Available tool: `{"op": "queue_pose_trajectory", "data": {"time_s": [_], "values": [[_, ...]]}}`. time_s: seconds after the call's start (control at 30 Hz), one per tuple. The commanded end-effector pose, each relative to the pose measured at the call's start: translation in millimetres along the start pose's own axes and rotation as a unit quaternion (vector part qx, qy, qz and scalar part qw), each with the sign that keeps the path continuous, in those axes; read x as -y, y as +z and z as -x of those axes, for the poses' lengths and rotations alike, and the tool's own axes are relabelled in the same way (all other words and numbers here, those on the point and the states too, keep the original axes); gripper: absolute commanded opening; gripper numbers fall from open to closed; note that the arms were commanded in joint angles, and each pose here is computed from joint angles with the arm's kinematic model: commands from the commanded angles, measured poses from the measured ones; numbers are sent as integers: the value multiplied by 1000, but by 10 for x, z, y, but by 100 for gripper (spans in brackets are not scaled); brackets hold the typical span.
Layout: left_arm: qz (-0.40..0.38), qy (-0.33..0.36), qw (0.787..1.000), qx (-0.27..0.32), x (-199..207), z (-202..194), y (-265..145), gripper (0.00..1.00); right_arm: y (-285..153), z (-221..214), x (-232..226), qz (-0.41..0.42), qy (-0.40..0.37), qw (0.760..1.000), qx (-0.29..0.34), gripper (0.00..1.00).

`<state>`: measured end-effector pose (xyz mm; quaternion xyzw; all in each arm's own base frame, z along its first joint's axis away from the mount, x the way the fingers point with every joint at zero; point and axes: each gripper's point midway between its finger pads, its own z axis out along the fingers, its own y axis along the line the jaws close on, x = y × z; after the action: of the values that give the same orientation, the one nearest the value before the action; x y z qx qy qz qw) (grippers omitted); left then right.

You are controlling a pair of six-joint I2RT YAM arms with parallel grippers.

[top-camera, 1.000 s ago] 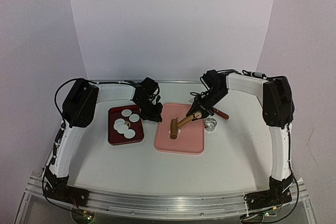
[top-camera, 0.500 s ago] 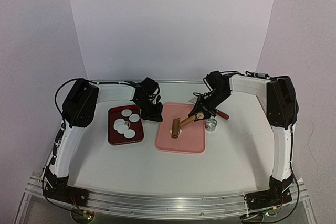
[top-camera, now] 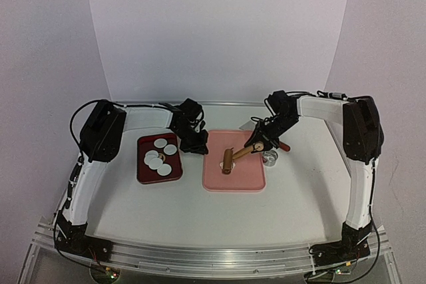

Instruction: Roll out the dumpling wrappers from the dough

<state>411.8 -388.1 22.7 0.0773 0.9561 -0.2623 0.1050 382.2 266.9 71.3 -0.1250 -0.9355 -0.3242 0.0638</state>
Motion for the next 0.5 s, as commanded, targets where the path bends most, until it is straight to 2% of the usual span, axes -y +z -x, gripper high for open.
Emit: {"op": "queue_pose_trajectory", "data": {"time_s": [0.0,0.47], "values": [[43,-18,999,10,-262,102,-6,0,-213,147,1800,-350,74,931,66,0],[48,-16,999,10,-287,96,-3,0,-381,73,1828,-348,84,931,78,0]]}}
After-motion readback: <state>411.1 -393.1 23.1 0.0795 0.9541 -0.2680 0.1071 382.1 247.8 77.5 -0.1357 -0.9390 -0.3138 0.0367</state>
